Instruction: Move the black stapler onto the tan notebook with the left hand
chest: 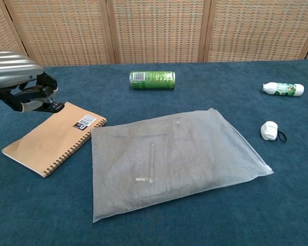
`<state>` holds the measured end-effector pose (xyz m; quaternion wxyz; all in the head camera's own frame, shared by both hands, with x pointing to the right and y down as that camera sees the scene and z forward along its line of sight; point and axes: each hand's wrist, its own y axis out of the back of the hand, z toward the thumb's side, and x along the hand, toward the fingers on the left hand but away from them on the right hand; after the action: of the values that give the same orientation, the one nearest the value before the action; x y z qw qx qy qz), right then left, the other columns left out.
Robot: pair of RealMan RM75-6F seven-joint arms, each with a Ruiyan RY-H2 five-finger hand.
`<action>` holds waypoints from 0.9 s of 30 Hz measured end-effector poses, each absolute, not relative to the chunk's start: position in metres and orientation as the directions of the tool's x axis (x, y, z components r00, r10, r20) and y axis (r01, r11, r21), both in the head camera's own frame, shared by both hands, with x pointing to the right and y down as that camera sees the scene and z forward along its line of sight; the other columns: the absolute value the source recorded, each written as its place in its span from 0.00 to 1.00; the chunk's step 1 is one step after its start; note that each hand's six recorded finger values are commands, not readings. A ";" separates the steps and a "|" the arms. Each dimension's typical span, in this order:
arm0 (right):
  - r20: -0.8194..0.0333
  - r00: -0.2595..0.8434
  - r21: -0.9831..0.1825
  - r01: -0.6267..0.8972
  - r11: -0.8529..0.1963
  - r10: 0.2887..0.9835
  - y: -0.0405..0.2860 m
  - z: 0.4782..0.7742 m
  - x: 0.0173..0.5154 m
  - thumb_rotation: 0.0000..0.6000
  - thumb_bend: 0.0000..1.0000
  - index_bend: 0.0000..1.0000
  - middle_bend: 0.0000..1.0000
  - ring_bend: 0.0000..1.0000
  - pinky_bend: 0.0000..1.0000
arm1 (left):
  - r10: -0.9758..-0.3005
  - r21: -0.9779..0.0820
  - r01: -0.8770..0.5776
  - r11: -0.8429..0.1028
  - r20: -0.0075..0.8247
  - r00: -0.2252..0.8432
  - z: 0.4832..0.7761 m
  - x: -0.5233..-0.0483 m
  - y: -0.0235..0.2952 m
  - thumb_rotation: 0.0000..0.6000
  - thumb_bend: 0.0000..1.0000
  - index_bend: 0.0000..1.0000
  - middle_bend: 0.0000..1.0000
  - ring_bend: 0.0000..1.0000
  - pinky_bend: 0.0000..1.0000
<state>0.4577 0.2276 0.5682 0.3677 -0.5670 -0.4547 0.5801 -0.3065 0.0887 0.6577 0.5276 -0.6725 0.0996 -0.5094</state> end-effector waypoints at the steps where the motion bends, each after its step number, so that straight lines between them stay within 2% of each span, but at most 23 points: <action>1: -0.321 -0.085 -0.945 0.091 -0.314 0.943 0.228 0.567 0.457 1.00 0.10 0.00 0.00 0.00 0.00 | -0.670 -0.810 0.407 -0.423 0.582 0.462 0.658 -0.306 0.091 1.00 0.51 0.68 0.54 0.40 0.50; 8: -0.303 -0.079 -0.950 0.103 -0.295 0.950 0.229 0.559 0.457 1.00 0.10 0.00 0.00 0.00 0.00 | -0.647 -0.785 0.451 -0.424 0.611 0.455 0.672 -0.307 0.108 1.00 0.51 0.67 0.52 0.40 0.47; 12: -0.290 -0.073 -0.953 0.109 -0.281 0.954 0.229 0.554 0.456 1.00 0.10 0.00 0.00 0.00 0.00 | -0.643 -0.770 0.484 -0.415 0.625 0.443 0.684 -0.309 0.114 1.00 0.51 0.63 0.48 0.40 0.42; 17: -0.287 -0.073 -0.954 0.112 -0.278 0.955 0.229 0.553 0.456 1.00 0.10 0.00 0.00 0.00 0.00 | -0.637 -0.754 0.507 -0.418 0.641 0.428 0.698 -0.309 0.119 1.00 0.50 0.61 0.46 0.39 0.40; 22: -0.286 -0.073 -0.954 0.114 -0.277 0.955 0.229 0.553 0.456 1.00 0.10 0.00 0.00 0.00 0.00 | -0.632 -0.746 0.520 -0.416 0.648 0.424 0.706 -0.308 0.123 1.00 0.50 0.57 0.41 0.35 0.35; 27: -0.282 -0.072 -0.955 0.115 -0.273 0.957 0.229 0.552 0.455 1.00 0.10 0.00 0.00 0.00 0.00 | -0.636 -0.750 0.516 -0.414 0.644 0.426 0.711 -0.304 0.125 1.00 0.48 0.51 0.28 0.24 0.25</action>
<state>0.4555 0.2288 0.5519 0.3756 -0.5683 -0.4717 0.5599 -0.3036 0.1246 0.7108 0.5395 -0.6495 0.0459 -0.5338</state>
